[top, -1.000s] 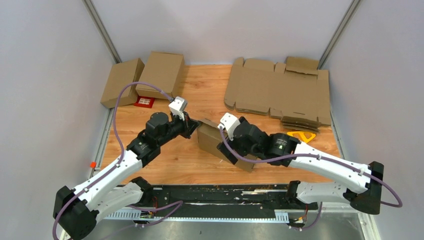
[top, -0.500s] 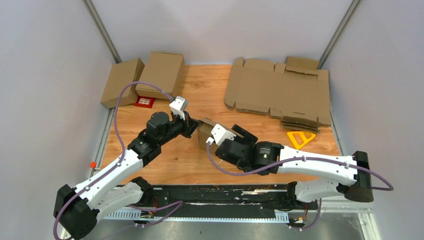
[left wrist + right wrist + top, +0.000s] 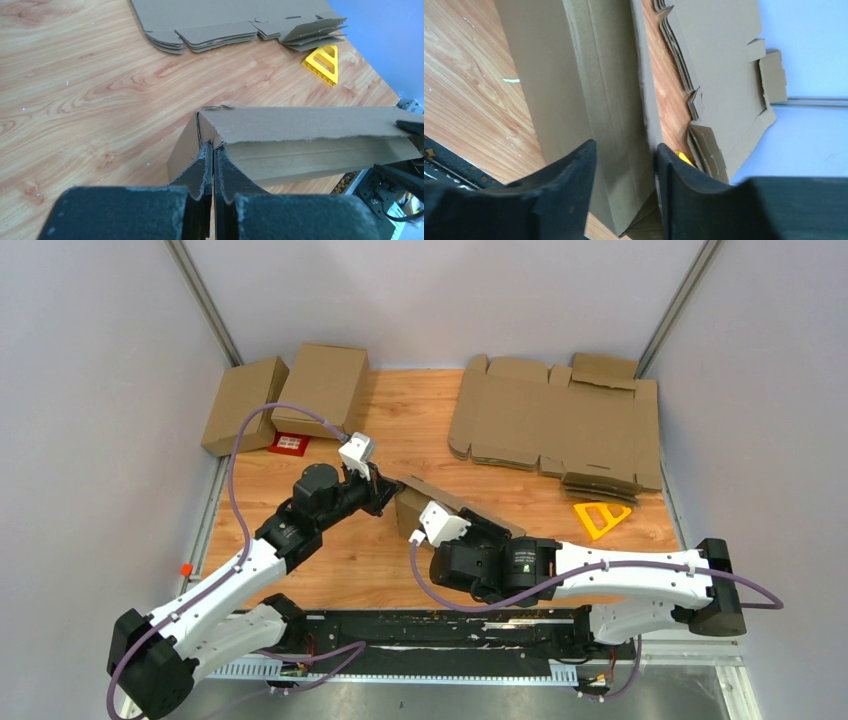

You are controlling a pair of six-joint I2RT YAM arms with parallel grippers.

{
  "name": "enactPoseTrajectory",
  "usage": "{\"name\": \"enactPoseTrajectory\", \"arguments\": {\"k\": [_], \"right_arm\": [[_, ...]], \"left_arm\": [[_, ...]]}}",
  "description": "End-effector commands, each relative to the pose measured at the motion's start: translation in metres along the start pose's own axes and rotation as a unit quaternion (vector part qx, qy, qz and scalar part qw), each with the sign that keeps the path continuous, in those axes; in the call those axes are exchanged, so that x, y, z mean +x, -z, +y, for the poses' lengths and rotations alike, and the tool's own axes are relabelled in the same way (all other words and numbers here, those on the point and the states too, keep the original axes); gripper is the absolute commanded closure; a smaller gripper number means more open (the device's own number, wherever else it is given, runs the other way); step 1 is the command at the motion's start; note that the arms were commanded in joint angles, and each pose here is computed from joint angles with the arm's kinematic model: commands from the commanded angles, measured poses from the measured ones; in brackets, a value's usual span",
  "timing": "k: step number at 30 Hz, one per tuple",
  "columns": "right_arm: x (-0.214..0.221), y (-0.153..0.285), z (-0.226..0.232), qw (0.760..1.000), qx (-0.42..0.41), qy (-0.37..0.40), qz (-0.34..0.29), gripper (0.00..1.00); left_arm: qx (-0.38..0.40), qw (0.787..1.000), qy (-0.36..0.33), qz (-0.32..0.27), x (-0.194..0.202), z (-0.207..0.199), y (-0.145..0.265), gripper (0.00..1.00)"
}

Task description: Fold the paper box

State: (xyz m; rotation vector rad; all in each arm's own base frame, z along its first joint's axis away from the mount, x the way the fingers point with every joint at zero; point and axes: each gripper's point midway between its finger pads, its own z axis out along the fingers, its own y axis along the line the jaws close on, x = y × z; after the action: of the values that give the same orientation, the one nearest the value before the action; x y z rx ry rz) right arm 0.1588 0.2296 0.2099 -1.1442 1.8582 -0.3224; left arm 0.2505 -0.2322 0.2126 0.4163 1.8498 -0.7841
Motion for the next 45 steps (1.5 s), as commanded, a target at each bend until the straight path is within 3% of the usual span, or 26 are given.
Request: {"name": "enactPoseTrajectory", "arguments": {"k": [1, 6, 10, 13, 25, 28, 32, 41, 45], "right_arm": [[0.0, 0.0, 0.001, 1.0, 0.007, -0.01, 0.002, 0.61], [0.008, -0.002, 0.005, 1.0, 0.006, -0.013, 0.011, 0.75], [0.008, -0.001, 0.009, 1.0, -0.01, -0.022, 0.001, 0.77], [0.009, -0.001, 0.01, 0.999, -0.016, -0.028, -0.005, 0.78], [0.012, -0.005, 0.014, 0.999, -0.035, -0.04, -0.007, 0.8], [0.01, -0.005, 0.015, 0.998, -0.037, -0.042, -0.01, 0.8], [0.009, -0.005, 0.015, 0.998, -0.04, -0.045, -0.012, 0.8], [0.014, -0.01, 0.017, 0.998, -0.041, -0.046, 0.002, 0.79], [0.014, -0.013, 0.017, 0.998, -0.04, -0.05, 0.008, 0.77]], "left_arm": [[-0.012, 0.998, 0.01, 0.063, 0.036, 0.007, 0.004, 0.97], [-0.025, 0.998, 0.023, 0.059, 0.031, 0.008, 0.013, 0.74], [-0.065, 0.995, 0.027, 0.07, 0.025, 0.016, 0.029, 0.63], [-0.112, 0.99, 0.032, 0.075, 0.018, 0.027, 0.046, 0.62], [-0.051, 0.997, 0.043, 0.032, -0.047, -0.014, 0.068, 0.61], [-0.008, 0.999, 0.048, 0.005, -0.064, -0.031, 0.06, 0.7], [0.036, 0.997, 0.057, 0.024, -0.063, -0.044, 0.032, 0.96], [-0.029, 0.995, 0.059, 0.075, 0.012, -0.002, 0.012, 1.0], [-0.035, 0.995, 0.076, 0.056, 0.034, 0.008, 0.013, 1.0]]}}
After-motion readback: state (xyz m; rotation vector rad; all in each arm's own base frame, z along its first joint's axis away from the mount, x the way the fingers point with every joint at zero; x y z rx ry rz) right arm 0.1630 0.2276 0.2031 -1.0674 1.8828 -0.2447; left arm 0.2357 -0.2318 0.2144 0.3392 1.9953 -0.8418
